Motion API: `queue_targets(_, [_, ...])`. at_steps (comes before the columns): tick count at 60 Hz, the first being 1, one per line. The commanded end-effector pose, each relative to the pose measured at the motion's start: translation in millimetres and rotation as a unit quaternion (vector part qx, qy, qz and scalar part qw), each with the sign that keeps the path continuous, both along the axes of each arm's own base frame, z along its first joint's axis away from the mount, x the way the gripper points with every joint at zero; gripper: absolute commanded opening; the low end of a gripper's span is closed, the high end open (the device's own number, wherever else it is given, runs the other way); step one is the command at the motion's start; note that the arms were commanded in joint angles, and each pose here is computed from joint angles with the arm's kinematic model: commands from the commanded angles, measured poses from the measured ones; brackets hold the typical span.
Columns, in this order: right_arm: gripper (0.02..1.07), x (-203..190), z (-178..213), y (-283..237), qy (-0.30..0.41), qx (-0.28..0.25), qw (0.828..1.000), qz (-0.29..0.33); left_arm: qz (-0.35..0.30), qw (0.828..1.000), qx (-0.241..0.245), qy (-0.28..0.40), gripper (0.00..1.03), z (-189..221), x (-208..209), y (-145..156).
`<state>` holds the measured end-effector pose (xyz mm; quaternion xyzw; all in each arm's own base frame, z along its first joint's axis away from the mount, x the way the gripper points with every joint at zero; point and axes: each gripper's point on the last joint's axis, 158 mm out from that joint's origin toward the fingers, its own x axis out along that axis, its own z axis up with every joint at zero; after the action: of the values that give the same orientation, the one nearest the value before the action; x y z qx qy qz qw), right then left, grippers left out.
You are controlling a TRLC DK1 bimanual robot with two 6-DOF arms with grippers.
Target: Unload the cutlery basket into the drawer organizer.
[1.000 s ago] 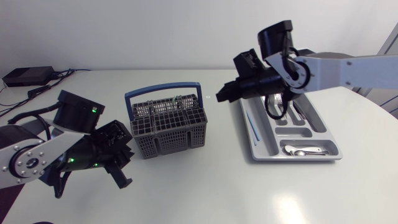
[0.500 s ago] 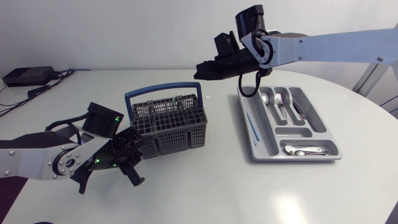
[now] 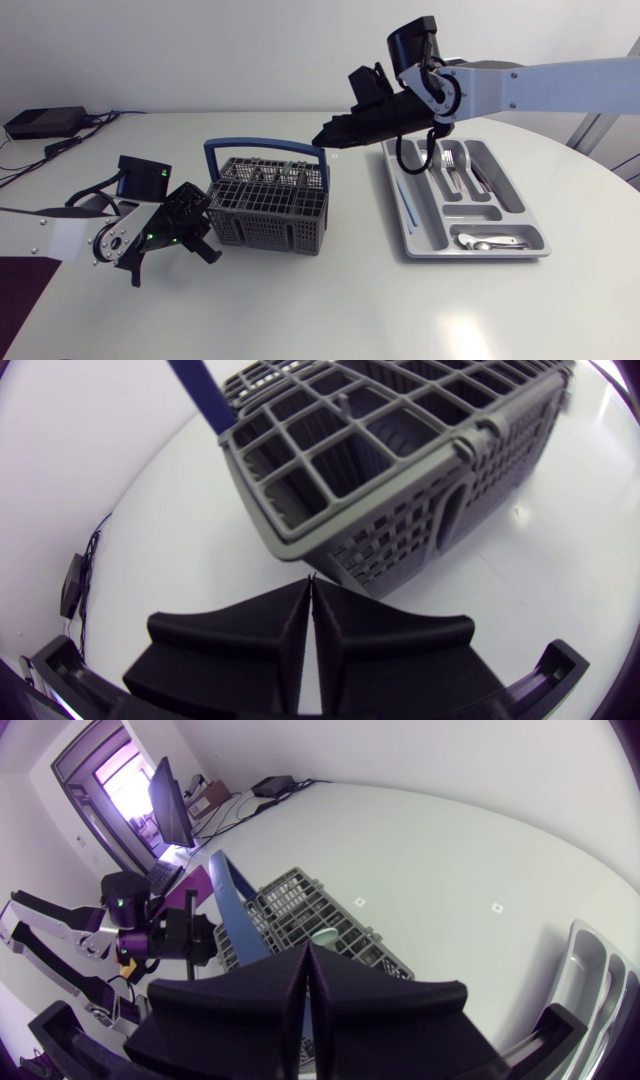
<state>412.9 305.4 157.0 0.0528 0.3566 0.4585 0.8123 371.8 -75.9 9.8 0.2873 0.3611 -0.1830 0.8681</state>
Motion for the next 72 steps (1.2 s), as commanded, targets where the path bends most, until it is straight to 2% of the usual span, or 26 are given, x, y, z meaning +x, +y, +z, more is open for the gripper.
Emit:
queue_targets(1, [0.07, -36, -28, 9, 0.040, -0.018, 0.999, 0.032, -0.001, 1.000, -0.002, -0.021, 0.06, 6, 16, 2])
queue_targets(19, [0.07, -78, -23, 25, 0.036, -0.030, 0.997, 0.061, 0.020, 0.998, -0.012, -0.061, 0.06, 17, 62, 13])
queue_targets(30, [0.07, -69, -6, 17, 0.011, -0.032, 0.999, 0.038, 0.030, 0.996, -0.018, -0.084, 0.06, 24, 90, 16])
queue_targets(38, [0.07, -43, 1, -21, -0.011, -0.045, 0.999, -0.021, 0.038, 0.995, -0.020, -0.085, 0.06, 28, 86, 22])
queue_targets(45, [0.07, -24, -18, -56, -0.015, -0.067, 0.995, -0.067, 0.038, 0.996, -0.020, -0.083, 0.06, 27, 78, 22])
queue_targets(52, [0.07, -17, -51, -77, 0.008, -0.087, 0.993, -0.083, 0.040, 0.995, -0.023, -0.085, 0.06, 28, 80, 22])
queue_targets(62, [0.07, -13, -84, -83, 0.033, -0.102, 0.990, -0.090, 0.045, 0.995, -0.028, -0.083, 0.06, 23, 83, 22])
queue_targets(72, [0.07, -28, -104, -65, 0.051, -0.112, 0.990, -0.063, 0.048, 0.994, -0.036, -0.086, 0.06, 26, 88, 18])
